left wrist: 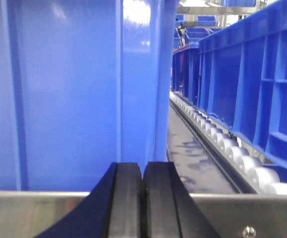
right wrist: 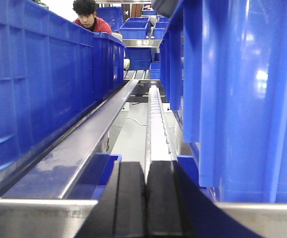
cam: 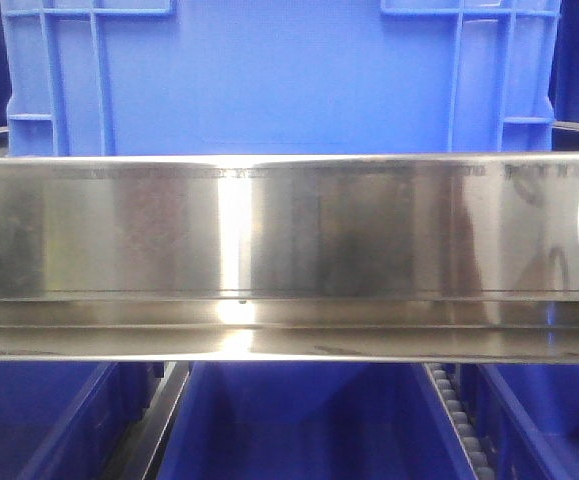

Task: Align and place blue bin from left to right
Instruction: 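Reach both grippers down onto the side rims of the blue bin, then close both grippers on the bin rims and lift the bin, then pull the held blue bin off the shelf toward the robot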

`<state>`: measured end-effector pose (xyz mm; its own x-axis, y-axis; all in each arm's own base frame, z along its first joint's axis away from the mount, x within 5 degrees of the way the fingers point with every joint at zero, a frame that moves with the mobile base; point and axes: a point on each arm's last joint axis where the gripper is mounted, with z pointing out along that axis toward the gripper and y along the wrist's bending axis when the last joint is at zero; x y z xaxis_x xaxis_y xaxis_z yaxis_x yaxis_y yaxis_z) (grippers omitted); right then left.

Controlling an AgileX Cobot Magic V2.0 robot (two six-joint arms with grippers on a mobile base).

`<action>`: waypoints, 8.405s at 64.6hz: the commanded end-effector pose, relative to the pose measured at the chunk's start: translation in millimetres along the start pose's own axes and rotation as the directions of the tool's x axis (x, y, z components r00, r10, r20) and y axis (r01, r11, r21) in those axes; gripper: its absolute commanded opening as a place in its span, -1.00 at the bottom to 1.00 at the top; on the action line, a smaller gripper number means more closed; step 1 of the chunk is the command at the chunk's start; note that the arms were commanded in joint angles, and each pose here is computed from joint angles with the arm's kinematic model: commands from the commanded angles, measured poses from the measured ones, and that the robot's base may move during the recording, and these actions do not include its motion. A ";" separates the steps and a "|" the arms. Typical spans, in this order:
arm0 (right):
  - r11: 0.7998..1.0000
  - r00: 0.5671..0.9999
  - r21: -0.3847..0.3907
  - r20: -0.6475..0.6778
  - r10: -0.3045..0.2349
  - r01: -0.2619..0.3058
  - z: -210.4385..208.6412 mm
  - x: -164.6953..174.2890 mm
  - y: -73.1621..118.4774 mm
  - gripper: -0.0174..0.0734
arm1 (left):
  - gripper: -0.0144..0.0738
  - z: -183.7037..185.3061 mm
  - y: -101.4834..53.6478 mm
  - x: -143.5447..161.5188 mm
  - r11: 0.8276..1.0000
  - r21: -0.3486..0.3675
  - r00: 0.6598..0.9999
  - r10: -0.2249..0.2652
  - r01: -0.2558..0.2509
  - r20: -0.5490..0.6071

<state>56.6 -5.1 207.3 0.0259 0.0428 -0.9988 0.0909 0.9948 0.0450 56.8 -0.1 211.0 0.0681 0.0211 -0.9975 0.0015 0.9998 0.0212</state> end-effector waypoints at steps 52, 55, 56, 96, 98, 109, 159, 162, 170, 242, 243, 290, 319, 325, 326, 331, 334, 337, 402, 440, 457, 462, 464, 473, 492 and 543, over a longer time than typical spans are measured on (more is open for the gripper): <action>1.000 0.976 -0.011 0.218 0.011 -0.009 -10.8 -55.7 2.3 -0.97 | -0.92 -10.4 0.9 -60.9 1.000 0.007 0.971 -0.027 0.026 0.239; 1.000 0.976 -0.014 0.217 0.011 -0.008 -14.8 -67.5 3.2 -0.97 | -0.92 -15.1 1.5 -76.4 1.000 -0.001 0.971 -0.004 0.004 0.238; 1.000 0.978 -0.015 0.207 0.011 -0.008 -16.3 -71.3 3.5 -0.97 | -0.92 -16.9 1.8 -81.6 1.000 -0.004 0.972 0.003 -0.002 0.237; 0.999 0.979 -0.035 0.204 0.006 0.001 -39.4 -203.2 11.4 -0.15 | 0.25 5.9 8.3 -236.6 0.999 -0.033 0.997 0.022 -0.019 0.077; 0.999 0.980 -0.034 0.199 0.006 0.001 -37.3 -204.8 11.4 0.05 | 0.25 9.7 7.5 -239.8 1.000 -0.017 0.997 0.020 -0.018 0.074; 0.999 0.988 -0.036 0.154 0.004 0.001 -21.1 -210.0 11.8 0.64 | 0.25 29.1 -1.1 -247.7 0.994 0.105 1.000 0.009 -0.011 0.023; 0.911 0.899 -0.413 -0.400 -0.176 -0.006 126.6 -297.5 70.2 0.64 | 0.69 176.5 -97.6 -281.5 0.908 0.418 0.838 0.244 -0.021 -0.489; 0.912 0.891 -0.411 -0.416 -0.184 -0.004 136.3 -302.4 72.1 0.64 | 0.69 188.4 -100.8 -282.6 0.921 0.390 0.821 0.241 -0.025 -0.517; 0.934 0.847 -0.358 -0.498 -0.184 -0.008 170.3 -306.1 74.6 0.64 | 0.69 217.9 -104.4 -285.3 0.962 0.268 0.772 0.206 -0.048 -0.601; 0.982 0.633 -0.184 -0.766 -0.110 -0.052 318.5 -211.5 131.3 0.64 | 0.69 342.3 -101.6 -199.0 0.994 0.093 0.622 0.032 0.066 -0.783; 0.982 0.630 -0.183 -0.769 -0.110 -0.052 319.7 -209.8 131.6 0.64 | 0.69 342.9 -101.6 -198.1 0.993 0.092 0.619 0.031 0.067 -0.784; 0.983 0.567 -0.177 -0.815 -0.123 -0.041 341.1 -176.7 137.5 0.64 | 0.69 356.0 -98.3 -167.2 0.995 0.089 0.552 0.053 0.038 -0.832; 0.983 0.565 -0.177 -0.816 -0.123 -0.040 341.6 -175.9 137.6 -0.05 | 0.41 359.2 -100.4 -160.9 0.995 0.091 0.538 0.052 0.046 -0.841; 0.983 0.565 -0.177 -0.816 -0.123 -0.040 341.6 -175.9 137.6 -0.63 | 0.02 359.2 -100.4 -160.9 0.995 0.091 0.538 0.052 0.046 -0.841; 0.983 0.565 -0.177 -0.816 -0.123 -0.040 341.6 -175.9 137.6 -0.71 | -0.05 359.2 -100.4 -160.9 0.995 0.091 0.538 0.052 0.046 -0.841; 0.983 0.565 -0.177 -0.816 -0.123 -0.040 341.6 -175.9 137.6 -0.99 | -0.43 359.2 -100.4 -160.9 0.995 0.091 0.538 0.052 0.046 -0.841; 0.983 0.565 -0.177 -0.816 -0.123 -0.040 341.6 -175.9 137.6 -0.96 | -0.67 359.2 -100.4 -160.9 0.995 0.091 0.538 0.052 0.046 -0.841; 0.983 0.565 -0.177 -0.816 -0.123 -0.040 341.6 -175.9 137.6 -0.95 | -0.92 359.2 -100.4 -160.9 0.995 0.091 0.538 0.052 0.046 -0.841; 0.979 0.706 -0.197 -0.700 -0.107 -0.046 289.7 -248.7 122.1 -0.95 | -0.92 309.8 -83.3 -240.7 0.992 0.077 0.691 -0.011 0.097 -0.723; 0.976 0.806 -0.210 -0.588 -0.073 -0.065 257.8 -297.7 113.3 -0.95 | -0.92 290.0 -90.2 -288.4 0.983 0.129 0.796 -0.026 0.130 -0.605; 0.975 0.809 -0.211 -0.583 -0.072 -0.065 257.7 -299.2 113.3 -0.95 | -0.92 290.0 -90.2 -288.4 0.983 0.129 0.796 -0.026 0.130 -0.605; 0.975 0.809 -0.211 -0.583 -0.072 -0.065 257.7 -299.2 113.3 -0.95 | -0.92 290.0 -90.2 -288.4 0.983 0.129 0.796 -0.026 0.130 -0.605; 0.975 0.809 -0.211 -0.583 -0.072 -0.065 257.7 -299.2 113.3 -0.95 | -0.92 290.0 -90.2 -288.4 0.983 0.129 0.796 -0.026 0.130 -0.605; 0.975 0.809 -0.211 -0.583 -0.072 -0.065 257.7 -299.2 113.3 -0.95 | -0.92 290.0 -90.2 -288.4 0.983 0.129 0.796 -0.026 0.130 -0.605; 0.975 0.809 -0.211 -0.583 -0.072 -0.065 257.7 -299.2 113.3 -0.95 | -0.92 290.0 -90.2 -288.4 0.983 0.129 0.796 -0.026 0.130 -0.605; 0.970 0.888 -0.231 -0.458 -0.038 -0.078 264.4 -311.0 116.1 -0.95 | -0.92 290.0 -90.2 -288.4 0.983 0.129 0.796 -0.026 0.130 -0.605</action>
<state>326.6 77.7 504.9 -0.5945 0.0365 -0.8033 -0.1267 0.9822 0.1384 335.6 -98.3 498.1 -0.6316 0.0019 -0.7753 0.1142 0.9893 -0.0907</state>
